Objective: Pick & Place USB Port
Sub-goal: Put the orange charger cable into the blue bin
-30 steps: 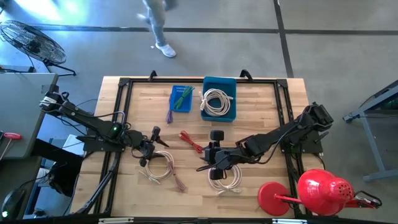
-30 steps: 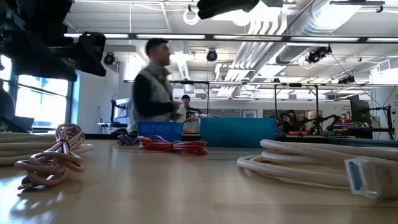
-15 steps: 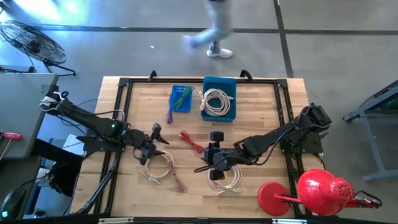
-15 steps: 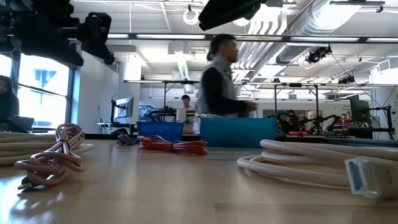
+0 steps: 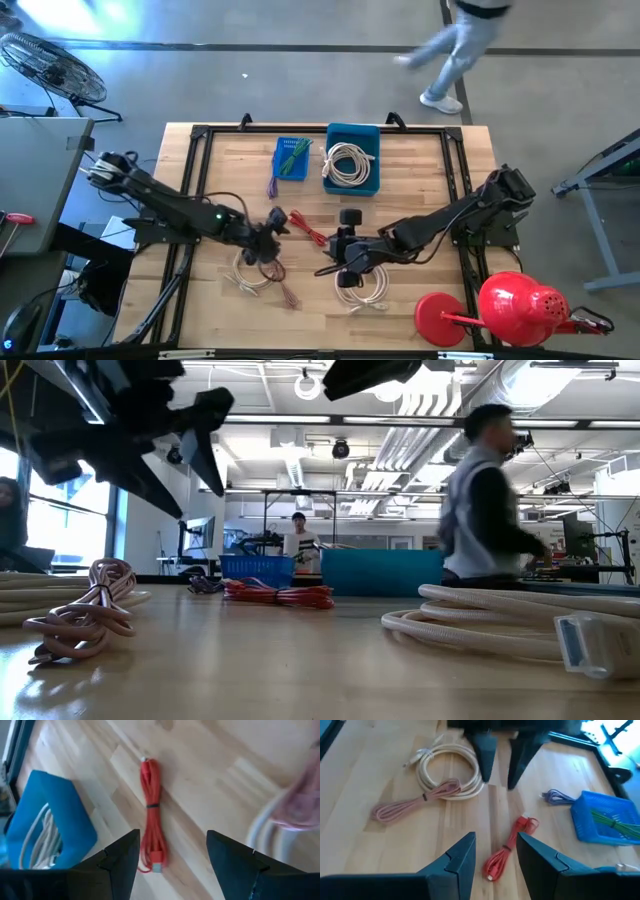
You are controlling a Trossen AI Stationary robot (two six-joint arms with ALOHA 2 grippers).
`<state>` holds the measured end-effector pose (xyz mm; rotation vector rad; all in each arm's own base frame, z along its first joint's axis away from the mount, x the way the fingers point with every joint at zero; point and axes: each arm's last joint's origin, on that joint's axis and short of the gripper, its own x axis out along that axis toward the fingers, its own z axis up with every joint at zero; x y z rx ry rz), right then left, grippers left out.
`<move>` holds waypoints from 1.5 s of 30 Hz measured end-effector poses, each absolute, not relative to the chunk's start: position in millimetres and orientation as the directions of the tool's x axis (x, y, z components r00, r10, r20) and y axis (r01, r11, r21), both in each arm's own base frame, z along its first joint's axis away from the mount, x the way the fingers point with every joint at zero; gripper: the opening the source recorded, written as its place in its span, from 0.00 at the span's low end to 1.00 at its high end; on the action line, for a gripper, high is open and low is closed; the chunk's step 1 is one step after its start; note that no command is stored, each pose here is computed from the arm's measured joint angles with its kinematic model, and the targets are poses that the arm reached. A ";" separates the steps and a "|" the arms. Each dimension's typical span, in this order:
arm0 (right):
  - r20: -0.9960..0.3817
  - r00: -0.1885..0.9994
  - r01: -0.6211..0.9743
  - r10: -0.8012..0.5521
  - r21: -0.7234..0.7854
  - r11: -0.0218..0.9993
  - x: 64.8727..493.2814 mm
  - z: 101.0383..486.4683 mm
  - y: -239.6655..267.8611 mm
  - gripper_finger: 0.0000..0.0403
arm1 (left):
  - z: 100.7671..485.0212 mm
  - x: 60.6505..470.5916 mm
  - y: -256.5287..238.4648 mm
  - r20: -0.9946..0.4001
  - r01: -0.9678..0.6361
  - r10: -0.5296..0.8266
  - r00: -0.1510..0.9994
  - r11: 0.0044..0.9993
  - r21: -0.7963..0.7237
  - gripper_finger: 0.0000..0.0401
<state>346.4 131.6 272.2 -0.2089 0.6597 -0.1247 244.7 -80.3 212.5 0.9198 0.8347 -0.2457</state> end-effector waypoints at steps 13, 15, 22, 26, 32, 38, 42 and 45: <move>-0.510 0.745 0.344 -0.429 -0.257 0.903 281.9 319.1 129.5 0.33 | 199.9 277.9 -59.7 -0.728 0.543 0.199 0.656 0.546 0.639 0.56; -0.506 0.747 0.347 -0.431 -0.257 0.902 277.3 320.9 131.9 0.33 | 199.9 281.1 -46.5 -0.736 0.531 0.190 0.650 0.579 0.619 0.56; -0.491 0.757 0.342 -0.431 -0.265 0.902 272.5 322.1 138.9 0.33 | 197.2 287.8 -10.2 -0.768 0.557 0.047 0.639 0.660 0.504 0.56; -0.490 0.758 0.341 -0.431 -0.266 0.902 272.3 322.0 139.4 0.33 | 189.1 293.8 3.7 -0.815 0.563 0.046 0.578 0.701 0.439 0.56; -0.496 0.752 0.344 -0.434 -0.266 0.900 271.5 321.2 139.0 0.33 | 179.2 312.9 4.6 -0.846 0.593 0.029 0.532 0.701 0.397 0.56; -0.501 0.747 0.354 -0.436 -0.256 0.900 271.0 320.5 138.6 0.33 | 165.8 325.9 3.4 -0.884 0.640 -0.030 0.467 0.701 0.314 0.56; -0.506 0.746 0.354 -0.433 -0.249 0.902 270.8 320.2 138.8 0.33 | 154.4 330.9 3.4 -0.899 0.653 -0.037 0.436 0.701 0.288 0.56; -0.512 0.741 0.361 -0.434 -0.240 0.901 270.1 319.5 138.6 0.33 | 147.3 334.9 4.1 -0.898 0.644 -0.009 0.439 0.700 0.308 0.55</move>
